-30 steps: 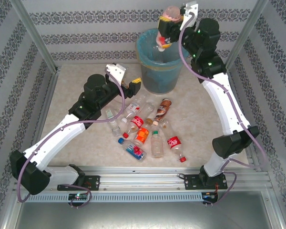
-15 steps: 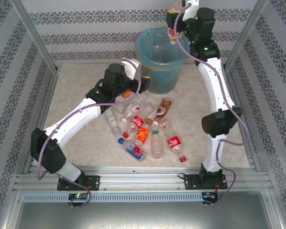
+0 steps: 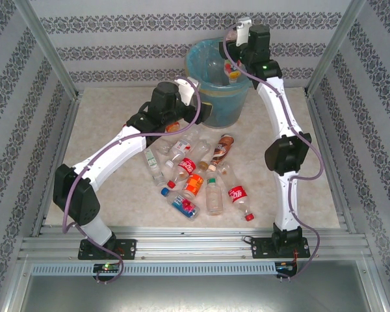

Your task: Put the plastic bottles in the bin

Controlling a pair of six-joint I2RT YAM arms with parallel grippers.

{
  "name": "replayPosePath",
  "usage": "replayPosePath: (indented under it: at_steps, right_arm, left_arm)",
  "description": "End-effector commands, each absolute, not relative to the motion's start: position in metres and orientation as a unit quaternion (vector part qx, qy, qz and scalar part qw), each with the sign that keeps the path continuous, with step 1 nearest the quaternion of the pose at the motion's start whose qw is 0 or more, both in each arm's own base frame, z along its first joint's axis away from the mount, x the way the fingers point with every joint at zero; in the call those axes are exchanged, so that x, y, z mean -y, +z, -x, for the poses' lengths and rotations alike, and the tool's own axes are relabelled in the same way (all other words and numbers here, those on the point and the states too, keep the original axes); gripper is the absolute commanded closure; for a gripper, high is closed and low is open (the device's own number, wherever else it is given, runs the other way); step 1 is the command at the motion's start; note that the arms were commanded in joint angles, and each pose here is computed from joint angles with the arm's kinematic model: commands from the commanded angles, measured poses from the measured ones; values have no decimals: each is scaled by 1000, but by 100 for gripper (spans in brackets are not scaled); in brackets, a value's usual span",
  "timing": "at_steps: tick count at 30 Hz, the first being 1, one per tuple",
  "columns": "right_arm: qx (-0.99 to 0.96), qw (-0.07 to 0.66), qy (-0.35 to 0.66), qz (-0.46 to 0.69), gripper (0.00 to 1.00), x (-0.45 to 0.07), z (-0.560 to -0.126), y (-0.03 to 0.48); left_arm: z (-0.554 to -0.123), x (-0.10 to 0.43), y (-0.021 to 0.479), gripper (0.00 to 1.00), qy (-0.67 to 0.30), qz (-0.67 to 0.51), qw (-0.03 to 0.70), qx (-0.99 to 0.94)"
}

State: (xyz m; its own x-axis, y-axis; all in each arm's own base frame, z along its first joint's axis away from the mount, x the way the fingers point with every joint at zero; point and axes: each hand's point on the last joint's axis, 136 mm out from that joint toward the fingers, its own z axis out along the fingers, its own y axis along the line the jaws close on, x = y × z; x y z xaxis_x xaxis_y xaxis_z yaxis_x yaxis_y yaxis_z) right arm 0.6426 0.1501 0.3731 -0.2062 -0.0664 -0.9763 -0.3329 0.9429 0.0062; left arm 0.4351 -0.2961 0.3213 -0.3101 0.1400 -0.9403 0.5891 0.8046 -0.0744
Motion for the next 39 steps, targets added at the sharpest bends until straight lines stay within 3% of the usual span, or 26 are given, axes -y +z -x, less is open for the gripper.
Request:
replayPosePath:
  at_steps: [1, 10, 25, 31, 39]
  right_arm:
    - [-762, 628, 97, 126, 50, -142, -646, 383]
    - [-756, 634, 100, 130, 24, -146, -639, 397]
    - [-725, 667, 93, 148, 19, -168, -598, 459]
    - [-723, 660, 106, 175, 21, -194, -565, 477]
    - [-708, 656, 143, 217, 25, -243, -488, 497]
  left_arm:
    - [-428, 300, 332, 16, -217, -237, 539, -779]
    - [-426, 297, 332, 16, -211, -236, 546, -776]
    - [-411, 264, 330, 16, -178, -203, 539, -798]
    - [-409, 210, 293, 17, -148, -117, 462, -867]
    - [-387, 138, 188, 20, -220, 81, 274, -932]
